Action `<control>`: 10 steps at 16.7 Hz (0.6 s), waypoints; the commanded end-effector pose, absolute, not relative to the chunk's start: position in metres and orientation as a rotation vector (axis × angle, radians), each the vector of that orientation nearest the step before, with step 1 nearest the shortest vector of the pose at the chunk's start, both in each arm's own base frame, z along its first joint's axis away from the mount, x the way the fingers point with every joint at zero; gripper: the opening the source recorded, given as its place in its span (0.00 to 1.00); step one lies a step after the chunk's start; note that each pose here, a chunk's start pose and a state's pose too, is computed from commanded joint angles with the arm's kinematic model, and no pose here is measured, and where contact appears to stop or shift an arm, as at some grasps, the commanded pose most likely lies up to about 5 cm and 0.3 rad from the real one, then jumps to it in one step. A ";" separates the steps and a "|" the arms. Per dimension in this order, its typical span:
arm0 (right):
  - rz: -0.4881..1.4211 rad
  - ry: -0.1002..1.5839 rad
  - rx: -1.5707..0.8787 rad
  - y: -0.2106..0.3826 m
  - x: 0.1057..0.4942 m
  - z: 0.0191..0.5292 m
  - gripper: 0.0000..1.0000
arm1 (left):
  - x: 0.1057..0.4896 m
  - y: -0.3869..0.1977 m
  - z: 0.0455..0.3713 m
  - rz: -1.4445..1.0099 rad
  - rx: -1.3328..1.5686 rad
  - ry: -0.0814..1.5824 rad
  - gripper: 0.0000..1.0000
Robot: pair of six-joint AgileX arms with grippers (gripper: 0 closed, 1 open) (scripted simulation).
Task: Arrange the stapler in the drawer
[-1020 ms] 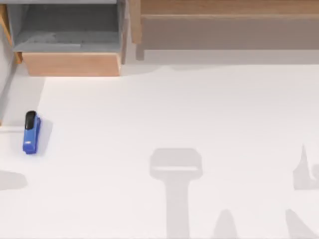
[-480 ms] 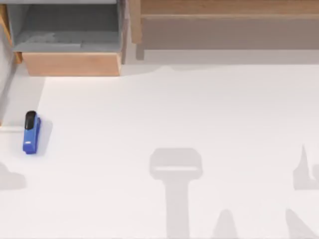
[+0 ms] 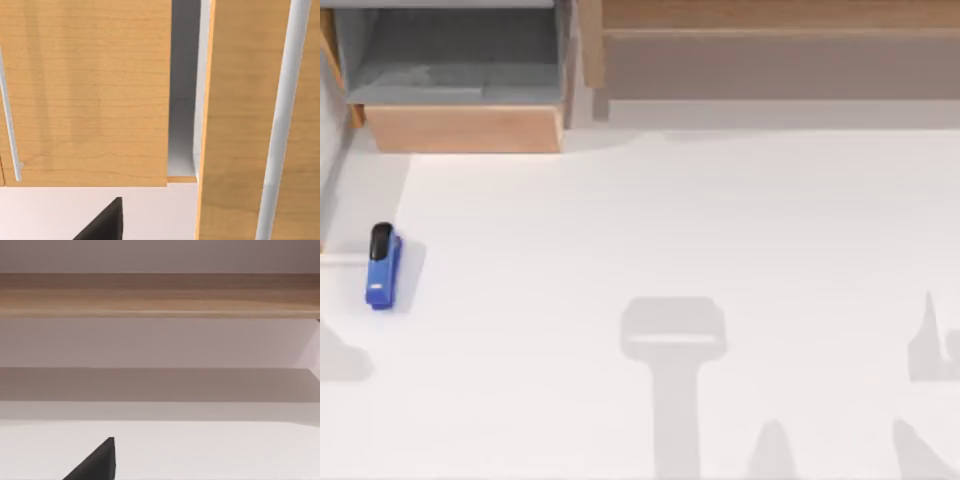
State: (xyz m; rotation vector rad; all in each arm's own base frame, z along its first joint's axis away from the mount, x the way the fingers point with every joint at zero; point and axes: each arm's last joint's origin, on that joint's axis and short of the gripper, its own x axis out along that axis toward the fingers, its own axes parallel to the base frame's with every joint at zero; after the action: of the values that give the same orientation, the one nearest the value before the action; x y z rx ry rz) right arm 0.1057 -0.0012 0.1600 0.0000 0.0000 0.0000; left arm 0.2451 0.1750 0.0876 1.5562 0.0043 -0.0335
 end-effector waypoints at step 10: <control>0.000 0.000 0.000 -0.001 0.106 0.160 1.00 | 0.227 0.175 0.087 -0.037 1.554 0.004 1.00</control>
State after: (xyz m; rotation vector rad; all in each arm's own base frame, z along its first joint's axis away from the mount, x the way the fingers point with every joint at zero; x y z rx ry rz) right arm 0.1057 -0.0012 0.1600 0.0000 0.0000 0.0000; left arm 0.2265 0.1749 0.0868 1.5539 0.0042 -0.0374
